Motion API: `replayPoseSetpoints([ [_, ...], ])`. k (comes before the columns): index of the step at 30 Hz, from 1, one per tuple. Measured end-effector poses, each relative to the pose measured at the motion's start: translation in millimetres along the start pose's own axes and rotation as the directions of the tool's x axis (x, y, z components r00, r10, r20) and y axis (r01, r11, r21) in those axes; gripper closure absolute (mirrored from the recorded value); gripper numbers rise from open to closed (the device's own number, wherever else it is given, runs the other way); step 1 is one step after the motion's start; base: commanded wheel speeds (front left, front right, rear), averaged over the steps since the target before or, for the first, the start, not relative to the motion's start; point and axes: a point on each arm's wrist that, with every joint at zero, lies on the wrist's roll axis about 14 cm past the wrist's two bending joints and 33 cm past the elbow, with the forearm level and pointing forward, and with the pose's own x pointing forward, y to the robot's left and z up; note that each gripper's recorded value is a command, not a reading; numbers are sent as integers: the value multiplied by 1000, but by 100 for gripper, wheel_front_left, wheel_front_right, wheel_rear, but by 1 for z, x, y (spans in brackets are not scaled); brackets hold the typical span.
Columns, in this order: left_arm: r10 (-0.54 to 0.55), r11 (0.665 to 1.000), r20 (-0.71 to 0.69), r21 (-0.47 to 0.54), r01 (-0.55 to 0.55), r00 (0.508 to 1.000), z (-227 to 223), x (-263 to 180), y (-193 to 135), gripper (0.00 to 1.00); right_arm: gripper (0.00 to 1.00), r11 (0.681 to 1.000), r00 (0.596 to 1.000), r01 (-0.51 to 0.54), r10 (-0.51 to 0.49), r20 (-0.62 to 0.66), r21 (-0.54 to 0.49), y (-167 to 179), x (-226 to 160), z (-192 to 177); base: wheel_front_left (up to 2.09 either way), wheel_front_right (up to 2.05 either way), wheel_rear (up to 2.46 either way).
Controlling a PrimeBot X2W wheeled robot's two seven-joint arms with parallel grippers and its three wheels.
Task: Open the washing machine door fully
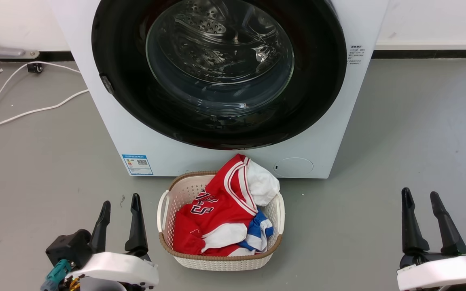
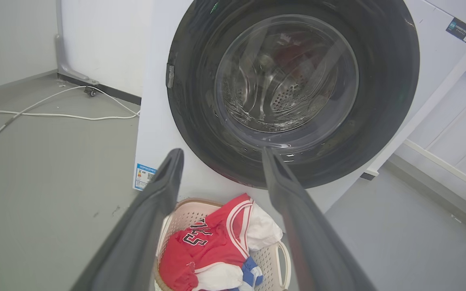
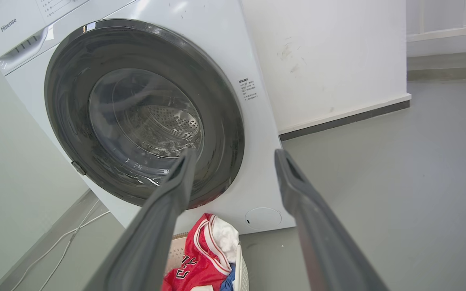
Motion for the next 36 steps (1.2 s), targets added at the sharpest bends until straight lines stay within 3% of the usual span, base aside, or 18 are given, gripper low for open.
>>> replayPoseSetpoints([
  [14, -19, 992, 18, 125, 17, 1000, -1, -4, -3, 0, 0, 994, 1000, -13, 15, 16, -107, 1, -4, 2, 0, 0, 0],
  [36, -52, 961, 59, 273, 34, 997, 1, -9, -10, 0, 0, 984, 997, -36, 47, 61, -176, 8, -8, 11, 0, 0, 0],
])
